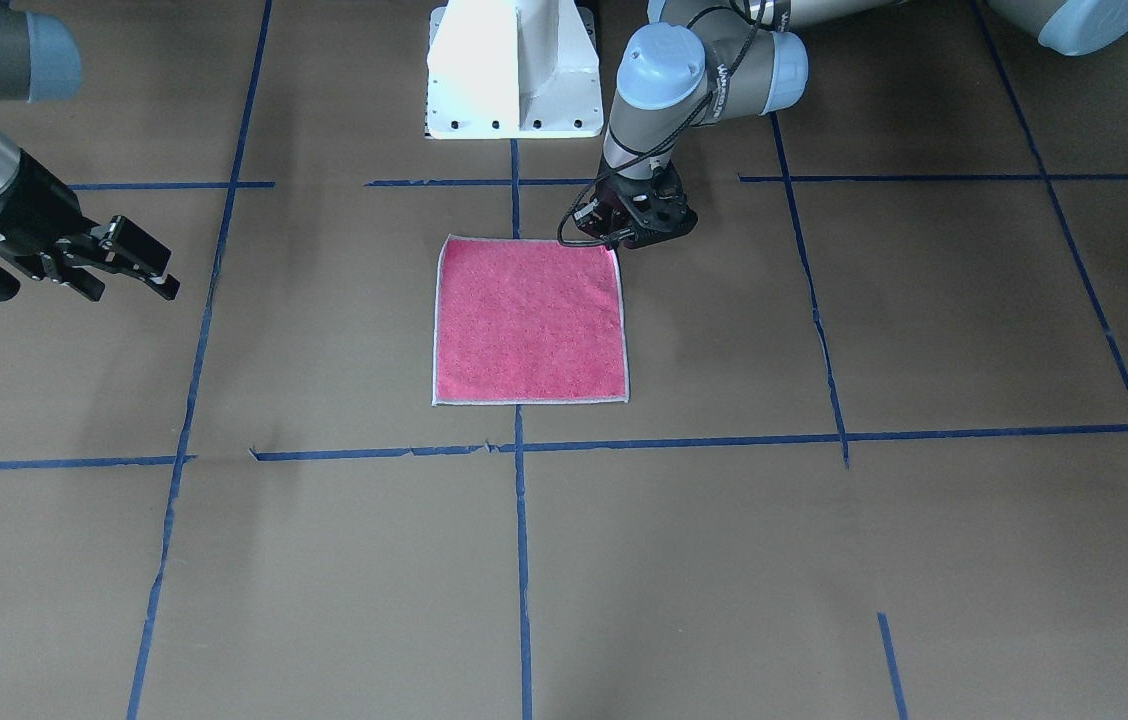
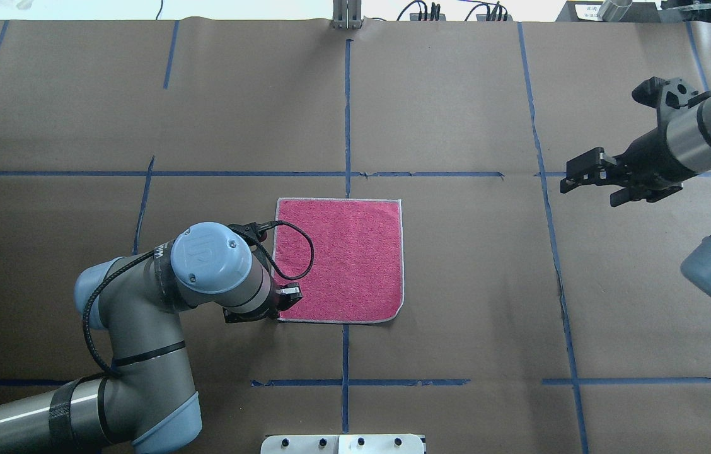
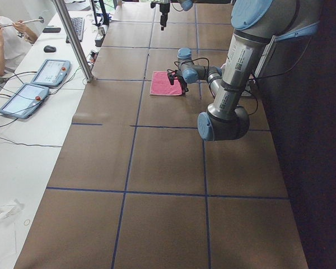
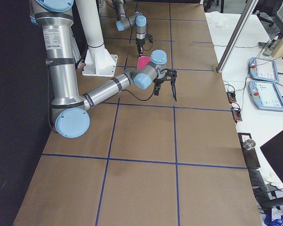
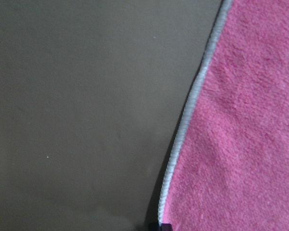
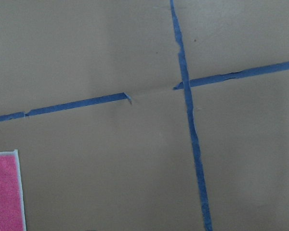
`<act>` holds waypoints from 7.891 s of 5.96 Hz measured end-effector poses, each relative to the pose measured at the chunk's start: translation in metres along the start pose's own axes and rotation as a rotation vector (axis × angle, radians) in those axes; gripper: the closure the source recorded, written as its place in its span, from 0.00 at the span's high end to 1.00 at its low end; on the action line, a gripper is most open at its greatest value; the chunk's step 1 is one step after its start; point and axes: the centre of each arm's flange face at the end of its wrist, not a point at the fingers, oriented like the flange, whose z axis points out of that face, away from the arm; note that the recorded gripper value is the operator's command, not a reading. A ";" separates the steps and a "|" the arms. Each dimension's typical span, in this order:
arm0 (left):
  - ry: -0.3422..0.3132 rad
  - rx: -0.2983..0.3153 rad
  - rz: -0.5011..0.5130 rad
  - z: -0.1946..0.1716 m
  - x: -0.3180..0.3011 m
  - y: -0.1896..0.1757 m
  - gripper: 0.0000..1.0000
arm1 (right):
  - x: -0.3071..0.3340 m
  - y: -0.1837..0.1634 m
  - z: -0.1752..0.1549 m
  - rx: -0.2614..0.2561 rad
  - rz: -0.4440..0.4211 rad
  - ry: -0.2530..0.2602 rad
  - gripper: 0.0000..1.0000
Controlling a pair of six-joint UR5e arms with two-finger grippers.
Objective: Fold towel twice with both arms
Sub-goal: 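Bring the right gripper to the other near towel corner while the left holds position, then close both grippers on the near corners of the pink towel, then lift both near corners and fold them over toward the far edge, then release the corners and raise both grippers off the folded towel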
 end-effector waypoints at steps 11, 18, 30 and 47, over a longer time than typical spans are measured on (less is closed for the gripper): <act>0.018 0.000 0.006 -0.008 0.003 -0.001 0.02 | -0.231 0.194 0.182 0.053 0.200 0.164 0.63; 0.018 0.001 0.004 -0.008 0.003 -0.001 0.02 | -0.233 0.205 0.187 0.038 0.185 0.171 0.11; 0.105 0.099 -0.054 -0.029 0.047 -0.090 0.02 | -0.265 0.101 0.176 0.167 0.224 0.049 0.03; 0.180 0.030 -0.458 -0.020 0.047 -0.140 0.76 | -0.198 -0.035 0.148 0.116 0.303 0.052 1.00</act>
